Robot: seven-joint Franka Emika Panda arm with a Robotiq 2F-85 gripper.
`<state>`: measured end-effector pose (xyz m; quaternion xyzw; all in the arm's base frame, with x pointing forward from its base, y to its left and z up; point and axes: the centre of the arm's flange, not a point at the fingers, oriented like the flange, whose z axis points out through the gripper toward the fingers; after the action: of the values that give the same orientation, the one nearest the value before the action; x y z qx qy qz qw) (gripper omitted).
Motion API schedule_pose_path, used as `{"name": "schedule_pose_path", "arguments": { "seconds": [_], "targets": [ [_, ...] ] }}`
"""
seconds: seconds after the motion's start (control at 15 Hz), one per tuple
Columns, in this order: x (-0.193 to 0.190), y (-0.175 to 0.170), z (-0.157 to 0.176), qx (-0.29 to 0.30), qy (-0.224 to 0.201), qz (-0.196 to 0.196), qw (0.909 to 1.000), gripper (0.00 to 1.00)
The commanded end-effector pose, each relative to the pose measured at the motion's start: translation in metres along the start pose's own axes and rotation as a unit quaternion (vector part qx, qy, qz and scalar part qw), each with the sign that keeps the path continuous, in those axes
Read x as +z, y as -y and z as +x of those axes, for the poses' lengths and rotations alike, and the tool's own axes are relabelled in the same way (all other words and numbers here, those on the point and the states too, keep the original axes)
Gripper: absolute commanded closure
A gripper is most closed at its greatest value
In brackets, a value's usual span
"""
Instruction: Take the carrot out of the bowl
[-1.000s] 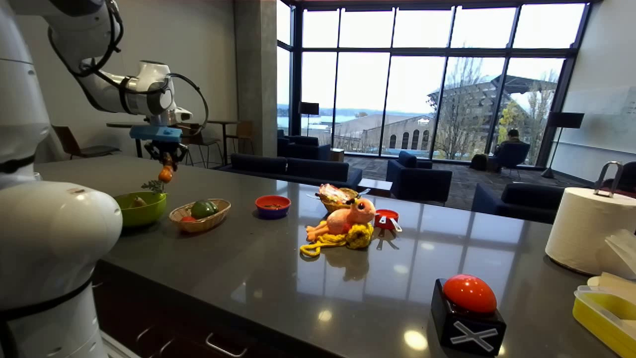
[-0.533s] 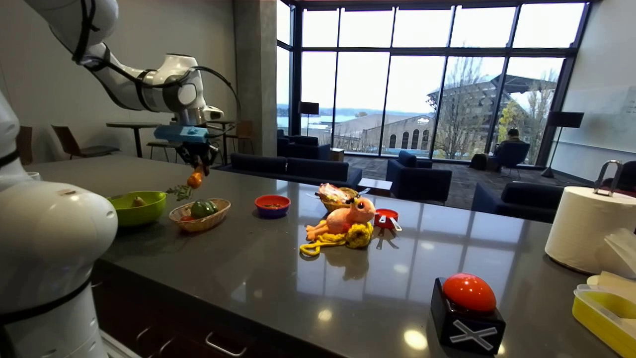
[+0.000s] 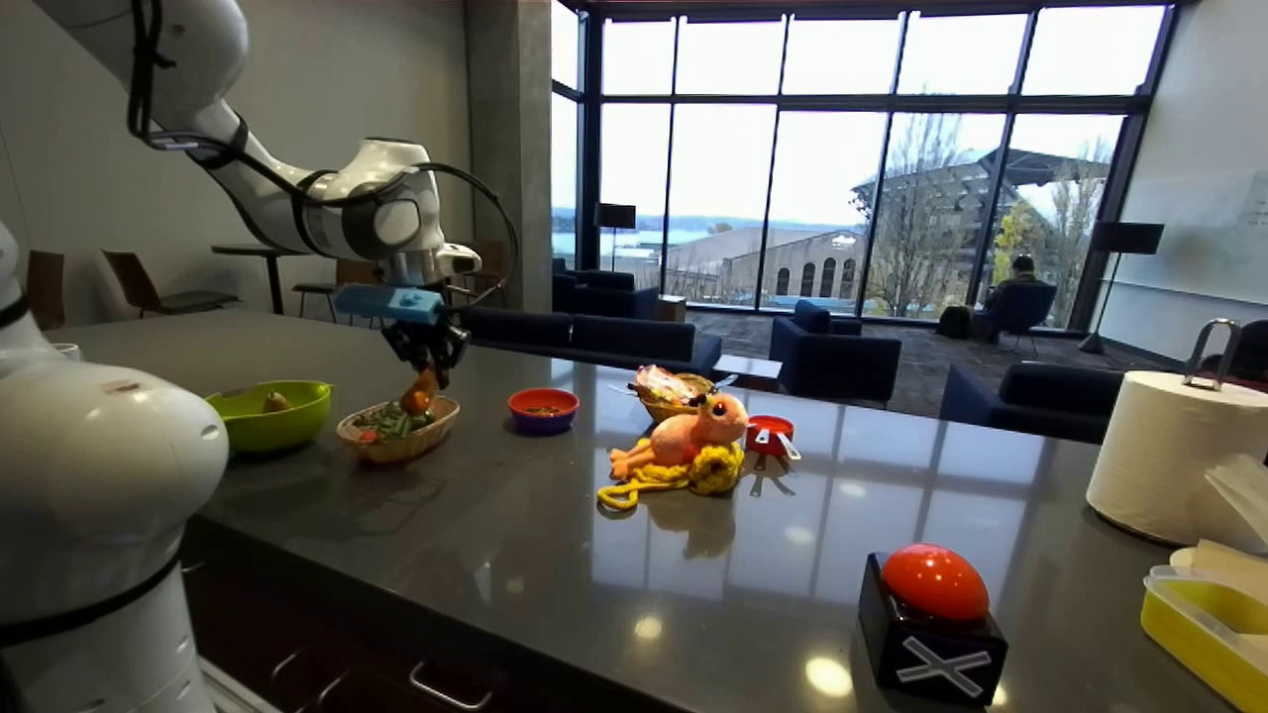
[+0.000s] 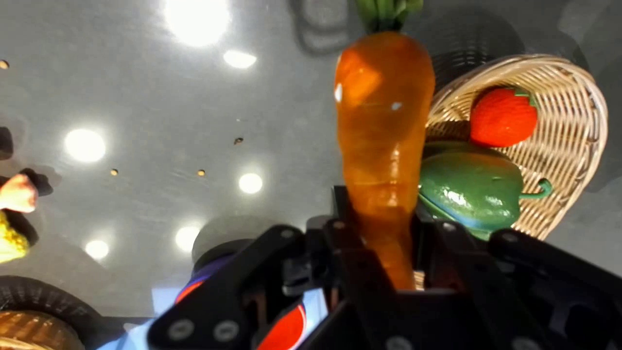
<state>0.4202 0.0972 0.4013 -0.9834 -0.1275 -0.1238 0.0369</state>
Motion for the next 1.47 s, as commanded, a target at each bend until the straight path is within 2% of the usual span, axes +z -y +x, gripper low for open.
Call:
{"name": "schedule_pose_path", "arguments": {
  "seconds": [0.0,0.4,0.67,0.73,0.8,0.93,1.27,1.4],
  "targets": [
    [0.035,-0.009,0.003,0.003,-0.003,-0.013,0.9999,0.93],
    [0.094,-0.023,0.001,0.008,0.053,-0.037,0.9979,0.93],
    [0.111,-0.032,-0.003,0.012,0.077,-0.050,0.9956,0.93],
    [0.109,-0.030,-0.002,0.012,0.078,-0.052,0.9955,0.47],
    [0.107,-0.028,0.000,0.012,0.077,-0.052,0.9956,0.45],
    [0.091,-0.023,0.001,0.020,0.074,-0.048,0.9959,0.36],
    [0.024,-0.003,-0.006,0.079,0.059,-0.012,0.9951,0.03],
    [0.001,0.007,-0.013,0.106,0.056,0.003,0.9927,0.00]
  ]
}}
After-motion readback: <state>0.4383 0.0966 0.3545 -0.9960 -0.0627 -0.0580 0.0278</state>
